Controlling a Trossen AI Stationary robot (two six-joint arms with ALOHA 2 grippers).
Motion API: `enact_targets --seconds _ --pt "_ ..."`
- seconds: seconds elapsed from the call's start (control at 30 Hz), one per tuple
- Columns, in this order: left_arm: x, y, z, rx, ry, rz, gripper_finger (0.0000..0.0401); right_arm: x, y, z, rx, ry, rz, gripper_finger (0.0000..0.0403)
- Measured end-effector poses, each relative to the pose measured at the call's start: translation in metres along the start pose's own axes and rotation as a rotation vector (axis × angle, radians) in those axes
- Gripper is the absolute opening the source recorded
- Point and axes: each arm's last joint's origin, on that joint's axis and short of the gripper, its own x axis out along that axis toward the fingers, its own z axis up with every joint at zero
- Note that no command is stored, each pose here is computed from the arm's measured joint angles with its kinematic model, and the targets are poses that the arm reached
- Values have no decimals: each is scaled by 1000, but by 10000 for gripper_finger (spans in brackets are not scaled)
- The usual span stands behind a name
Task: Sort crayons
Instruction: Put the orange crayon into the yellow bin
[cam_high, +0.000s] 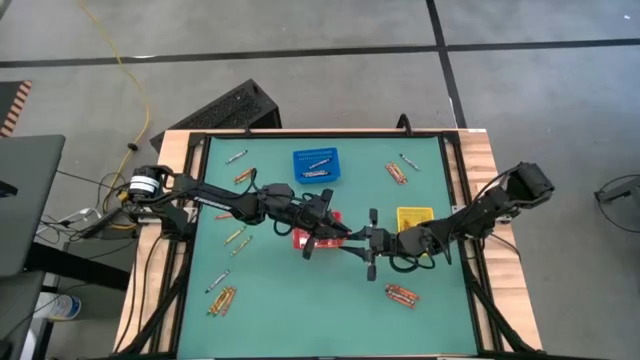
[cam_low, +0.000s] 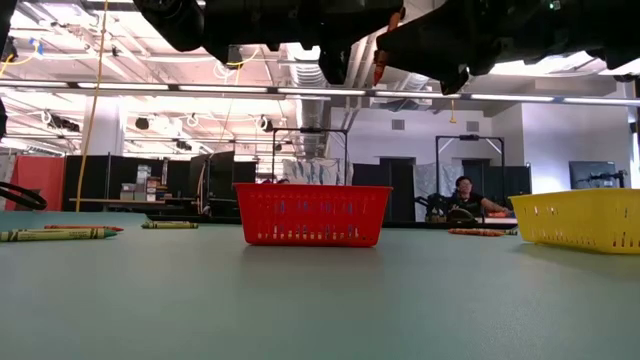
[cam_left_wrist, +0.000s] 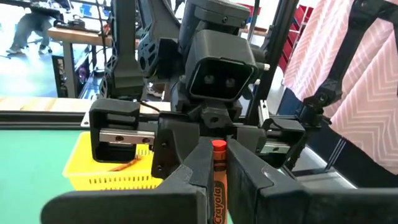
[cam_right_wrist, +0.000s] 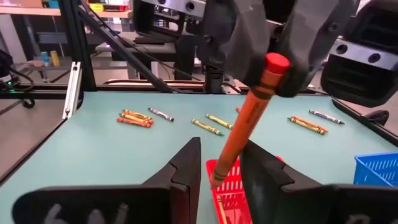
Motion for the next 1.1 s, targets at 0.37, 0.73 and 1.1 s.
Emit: enact_targets --seconds 0.37,0.73,1.1 --pt "0 1 -2 4 20 19 17 1 -3 2 -18 -17 -17 111" --pt "0 2 -2 3 17 35 17 1 -3 6 -24 -53 -34 95" --pt "0 1 -2 -12 17 31 17 1 -3 6 -22 -53 -36 15"
